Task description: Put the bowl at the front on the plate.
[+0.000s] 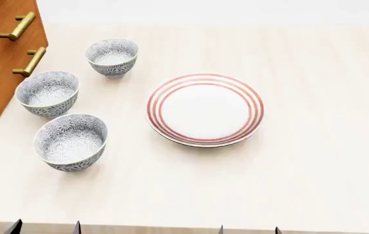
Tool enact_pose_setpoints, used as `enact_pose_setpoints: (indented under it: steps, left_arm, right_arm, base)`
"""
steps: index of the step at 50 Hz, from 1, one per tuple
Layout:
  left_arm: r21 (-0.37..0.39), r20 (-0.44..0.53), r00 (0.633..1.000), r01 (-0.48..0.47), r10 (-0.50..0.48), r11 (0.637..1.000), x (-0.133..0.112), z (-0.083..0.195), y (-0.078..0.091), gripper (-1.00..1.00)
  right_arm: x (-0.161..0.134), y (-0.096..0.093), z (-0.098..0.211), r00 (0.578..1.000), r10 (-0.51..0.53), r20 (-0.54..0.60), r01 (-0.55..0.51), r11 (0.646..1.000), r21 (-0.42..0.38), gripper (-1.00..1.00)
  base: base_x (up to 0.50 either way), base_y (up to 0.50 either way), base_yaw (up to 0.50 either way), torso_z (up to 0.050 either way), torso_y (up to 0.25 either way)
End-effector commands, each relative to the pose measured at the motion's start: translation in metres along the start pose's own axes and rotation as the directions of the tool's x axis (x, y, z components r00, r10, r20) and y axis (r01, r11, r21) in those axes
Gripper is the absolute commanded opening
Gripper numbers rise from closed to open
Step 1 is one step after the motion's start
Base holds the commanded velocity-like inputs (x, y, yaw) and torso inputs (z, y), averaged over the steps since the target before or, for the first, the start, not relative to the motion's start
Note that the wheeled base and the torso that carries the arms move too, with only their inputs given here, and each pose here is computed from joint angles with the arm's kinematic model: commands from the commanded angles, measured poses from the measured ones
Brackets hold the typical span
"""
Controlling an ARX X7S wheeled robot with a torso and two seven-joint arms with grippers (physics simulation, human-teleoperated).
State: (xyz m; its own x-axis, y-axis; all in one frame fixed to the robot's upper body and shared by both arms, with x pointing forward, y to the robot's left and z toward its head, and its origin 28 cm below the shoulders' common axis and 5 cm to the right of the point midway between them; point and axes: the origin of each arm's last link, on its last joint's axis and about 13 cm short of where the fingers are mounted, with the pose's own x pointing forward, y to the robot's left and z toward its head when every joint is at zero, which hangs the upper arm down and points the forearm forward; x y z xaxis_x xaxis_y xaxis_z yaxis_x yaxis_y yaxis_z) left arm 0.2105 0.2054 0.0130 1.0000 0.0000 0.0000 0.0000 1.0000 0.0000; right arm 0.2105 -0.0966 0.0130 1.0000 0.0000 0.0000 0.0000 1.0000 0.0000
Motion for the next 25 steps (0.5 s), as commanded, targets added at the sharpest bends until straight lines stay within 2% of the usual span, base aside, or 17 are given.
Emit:
enact_pose_setpoints:
  steps: [1, 3, 13, 14, 15, 17, 19, 20, 25]
  left_arm:
    - [0.0, 0.0, 1.0, 0.0, 0.0, 1.0, 0.0, 0.0, 0.0, 1.0]
    - [0.002, 0.0, 1.0, 0.002, -0.002, 1.0, 0.0, -0.001, 0.0, 1.0]
    - [-0.005, -0.016, 1.0, 0.0, 0.0, 1.0, 0.0, -0.001, 0.0, 1.0]
    - [0.006, -0.028, 1.0, -0.002, 0.002, 1.0, 0.0, -0.001, 0.001, 1.0]
    - [0.031, -0.084, 0.996, -0.023, 0.025, 0.999, 0.001, -0.002, 0.001, 1.0]
    - [-0.027, -0.137, 0.99, -0.021, 0.017, 0.999, 0.002, 0.003, 0.0, 1.0]
    - [0.025, -0.075, 0.997, 0.001, 0.0, 1.0, 0.0, 0.01, -0.002, 1.0]
    - [0.012, -0.088, 0.996, 0.003, -0.002, 1.0, 0.0, 0.017, -0.003, 1.0]
    - [0.008, -0.036, 0.999, 0.01, -0.01, 1.0, 0.002, 0.046, -0.006, 1.0]
  right_arm:
    - [0.0, 0.0, 0.001, 1.0, 0.0, 0.0, 0.0, 1.0, 0.0, 1.0]
    - [0.0, -0.001, 0.0, 1.0, -0.013, 0.004, 0.013, 1.0, 0.025, 1.0]
    - [-0.001, -0.001, 0.001, 1.0, -0.029, -0.005, 0.029, 0.999, 0.025, 1.0]
    - [-0.001, -0.001, 0.001, 0.999, -0.037, -0.025, 0.038, 0.999, 0.018, 1.0]
    - [-0.001, 0.0, 0.002, 0.998, -0.026, -0.059, 0.026, 1.0, -0.005, 1.0]
    - [0.001, 0.001, 0.01, 0.999, -0.019, -0.041, 0.019, 1.0, -0.013, 1.0]
    - [0.005, 0.002, 0.025, 1.0, -0.01, -0.011, 0.01, 1.0, -0.007, 1.0]
    - [0.007, 0.003, 0.032, 1.0, 0.001, -0.022, -0.001, 0.999, -0.038, 1.0]
    - [0.01, 0.0, 0.058, 1.0, 0.002, 0.005, -0.001, 0.999, -0.053, 1.0]
  base:
    - [0.0, 0.0, 0.0, 0.0, 0.0]
    - [0.0, 0.0, 0.0, 0.0, 0.0]
    - [0.0, 0.0, 0.0, 0.0, 0.0]
    - [0.0, 0.0, 0.0, 0.0, 0.0]
    - [0.0, 0.0, 0.0, 0.0, 0.0]
    - [0.0, 0.0, 0.0, 0.0, 0.0]
    - [0.0, 0.0, 0.0, 0.0, 0.0]
    - [0.0, 0.0, 0.0, 0.0, 0.0]
    - [0.0, 0.0, 0.0, 0.0, 0.0]
